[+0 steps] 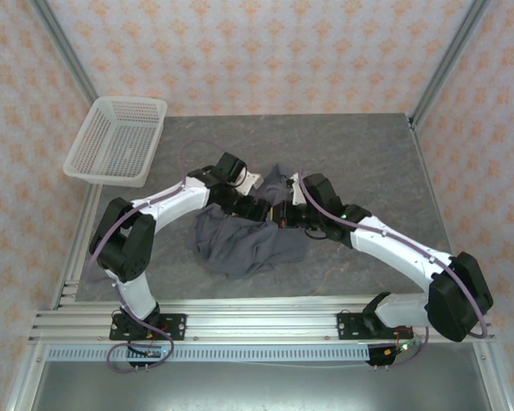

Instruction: Fold the inside-out t-shirt

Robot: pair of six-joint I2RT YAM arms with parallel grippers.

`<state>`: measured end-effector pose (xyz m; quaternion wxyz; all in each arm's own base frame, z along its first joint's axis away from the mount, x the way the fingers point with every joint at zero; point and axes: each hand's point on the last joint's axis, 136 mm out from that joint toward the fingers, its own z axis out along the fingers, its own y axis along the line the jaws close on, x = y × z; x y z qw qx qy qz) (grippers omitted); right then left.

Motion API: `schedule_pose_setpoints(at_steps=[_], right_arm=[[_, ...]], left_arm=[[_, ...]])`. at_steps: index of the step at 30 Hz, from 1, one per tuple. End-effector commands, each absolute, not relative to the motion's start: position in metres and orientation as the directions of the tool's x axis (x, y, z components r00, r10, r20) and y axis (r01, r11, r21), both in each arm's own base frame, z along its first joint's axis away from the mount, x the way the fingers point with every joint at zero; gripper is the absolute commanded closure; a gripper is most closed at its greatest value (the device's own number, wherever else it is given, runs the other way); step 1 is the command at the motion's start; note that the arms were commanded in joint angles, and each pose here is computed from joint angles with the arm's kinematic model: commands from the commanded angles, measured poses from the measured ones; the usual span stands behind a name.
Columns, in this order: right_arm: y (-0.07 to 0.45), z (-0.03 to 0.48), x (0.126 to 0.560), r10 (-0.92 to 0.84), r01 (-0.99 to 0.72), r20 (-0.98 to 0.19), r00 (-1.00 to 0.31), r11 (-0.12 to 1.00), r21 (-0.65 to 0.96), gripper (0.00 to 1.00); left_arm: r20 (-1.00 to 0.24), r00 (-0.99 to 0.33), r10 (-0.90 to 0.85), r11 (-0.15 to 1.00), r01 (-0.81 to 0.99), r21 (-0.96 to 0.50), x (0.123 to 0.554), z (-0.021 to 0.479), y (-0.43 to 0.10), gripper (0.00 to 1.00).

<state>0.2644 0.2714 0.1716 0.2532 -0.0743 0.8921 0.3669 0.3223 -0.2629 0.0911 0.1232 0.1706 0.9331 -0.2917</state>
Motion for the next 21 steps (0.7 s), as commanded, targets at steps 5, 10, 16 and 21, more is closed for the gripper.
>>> schedule_pose_setpoints(at_steps=[5,10,16,21], right_arm=[[0.272,0.183,0.272,0.080,-0.325,-0.528,-0.845,0.708,0.627,1.00],[0.277,0.186,0.274,0.085,-0.327,-0.522,-0.849,0.692,0.644,1.00],[0.275,0.199,0.274,0.116,-0.316,-0.525,-0.843,0.682,0.659,1.00],[0.253,0.201,0.282,0.188,-0.252,-0.524,-0.831,0.712,0.655,1.00]], left_arm=[[-0.510,-0.841,0.182,0.785,0.436,-0.440,0.315,0.118,-0.242,0.02],[-0.488,-0.830,0.270,0.764,0.493,-0.415,0.312,0.099,-0.252,0.05],[-0.498,-0.810,0.309,0.782,0.515,-0.352,0.330,0.087,-0.268,0.09],[-0.551,-0.784,0.286,0.764,0.534,-0.362,0.330,0.102,-0.273,0.44]])
